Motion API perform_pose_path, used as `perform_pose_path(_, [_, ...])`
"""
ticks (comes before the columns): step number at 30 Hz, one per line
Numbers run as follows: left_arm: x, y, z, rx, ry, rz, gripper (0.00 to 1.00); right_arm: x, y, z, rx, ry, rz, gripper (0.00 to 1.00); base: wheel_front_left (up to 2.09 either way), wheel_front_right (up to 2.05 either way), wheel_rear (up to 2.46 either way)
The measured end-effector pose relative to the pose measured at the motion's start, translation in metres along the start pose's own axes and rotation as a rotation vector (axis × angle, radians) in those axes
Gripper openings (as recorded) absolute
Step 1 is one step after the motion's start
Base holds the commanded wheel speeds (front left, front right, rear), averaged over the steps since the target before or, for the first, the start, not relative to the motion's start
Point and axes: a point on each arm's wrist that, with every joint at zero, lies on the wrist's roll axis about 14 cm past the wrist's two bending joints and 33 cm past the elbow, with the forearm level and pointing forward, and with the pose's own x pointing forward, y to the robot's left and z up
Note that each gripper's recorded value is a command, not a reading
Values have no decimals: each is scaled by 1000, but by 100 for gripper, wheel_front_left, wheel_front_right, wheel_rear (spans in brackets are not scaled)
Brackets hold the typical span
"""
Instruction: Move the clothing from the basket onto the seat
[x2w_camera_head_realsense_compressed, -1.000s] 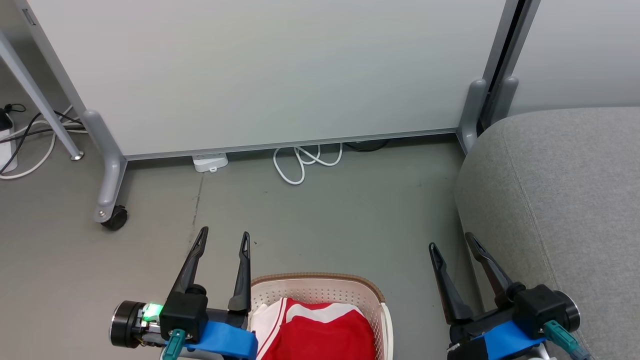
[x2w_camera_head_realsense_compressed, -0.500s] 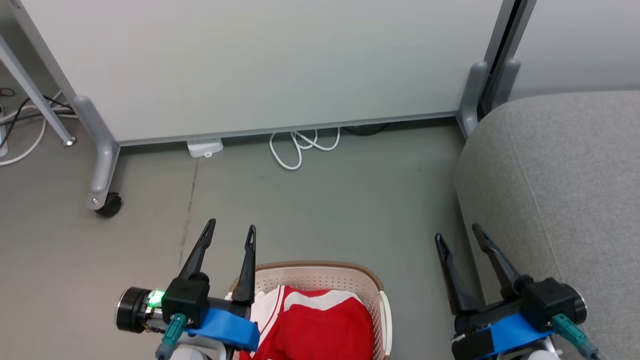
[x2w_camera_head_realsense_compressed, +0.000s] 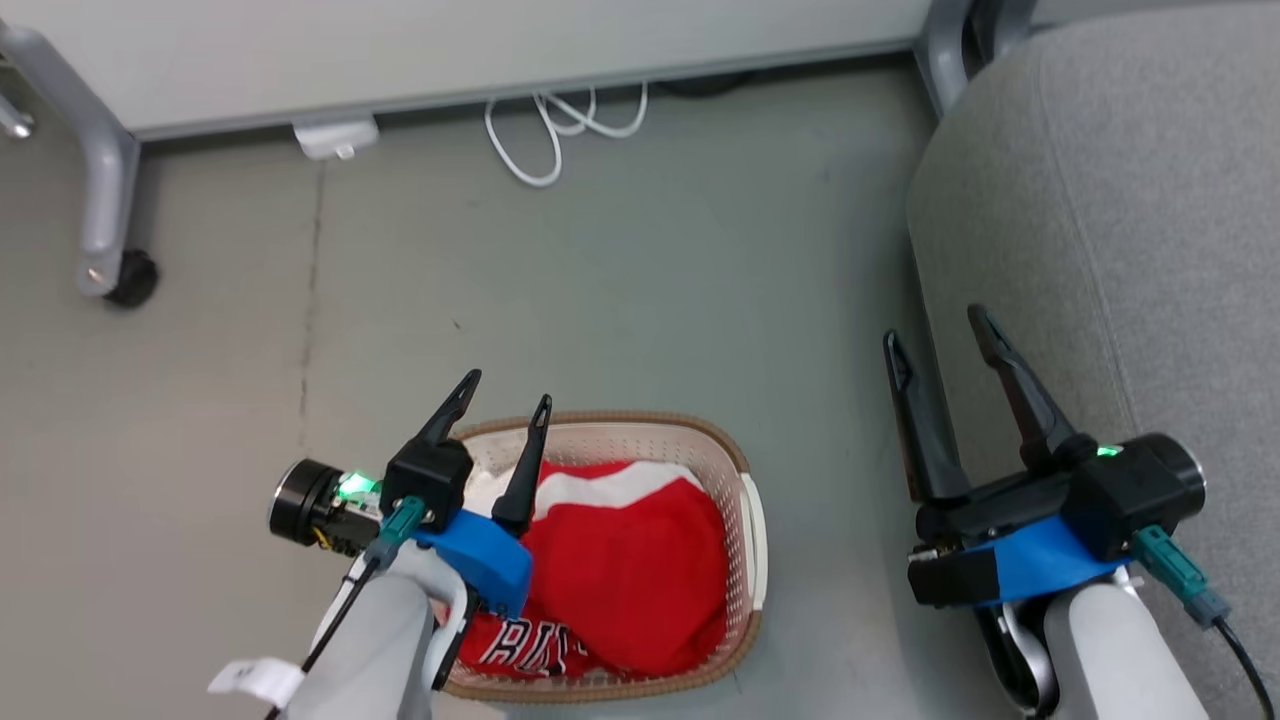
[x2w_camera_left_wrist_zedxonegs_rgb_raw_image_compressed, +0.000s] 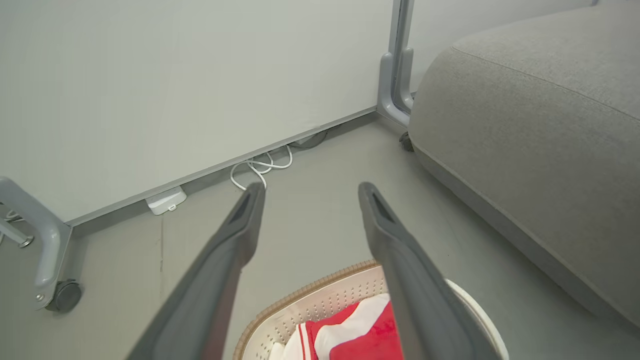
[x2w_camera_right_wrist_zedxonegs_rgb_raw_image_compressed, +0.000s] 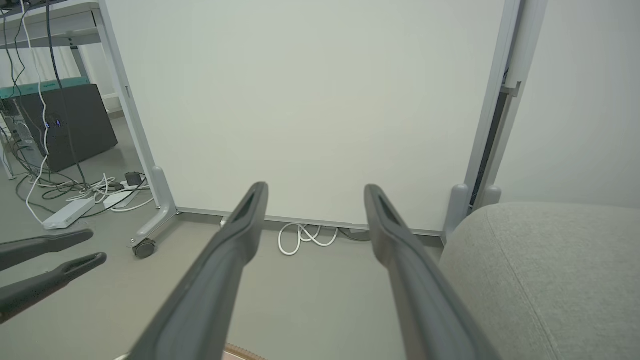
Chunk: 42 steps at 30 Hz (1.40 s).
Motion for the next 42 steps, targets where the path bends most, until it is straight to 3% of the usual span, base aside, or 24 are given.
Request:
perform_pose_path(12, [35, -26, -124, -34, 388, -180, 100, 31, -30, -47, -24, 69, -43, 100, 0, 0, 0])
perform_pose_path(22, [28, -31, -212, -141, 708, -213, 100, 38, -42, -105, -36, 173, -52, 100, 0, 0, 0])
perform_pose_path(34, [24, -25, -274, -288, 973, -184, 100, 39, -46, -156, -41, 256, -46, 100, 0, 0, 0])
perform_pose_path(42, [30, -35, -293, -342, 1043, -203, 100, 37, -47, -177, -36, 288, -44, 100, 0, 0, 0])
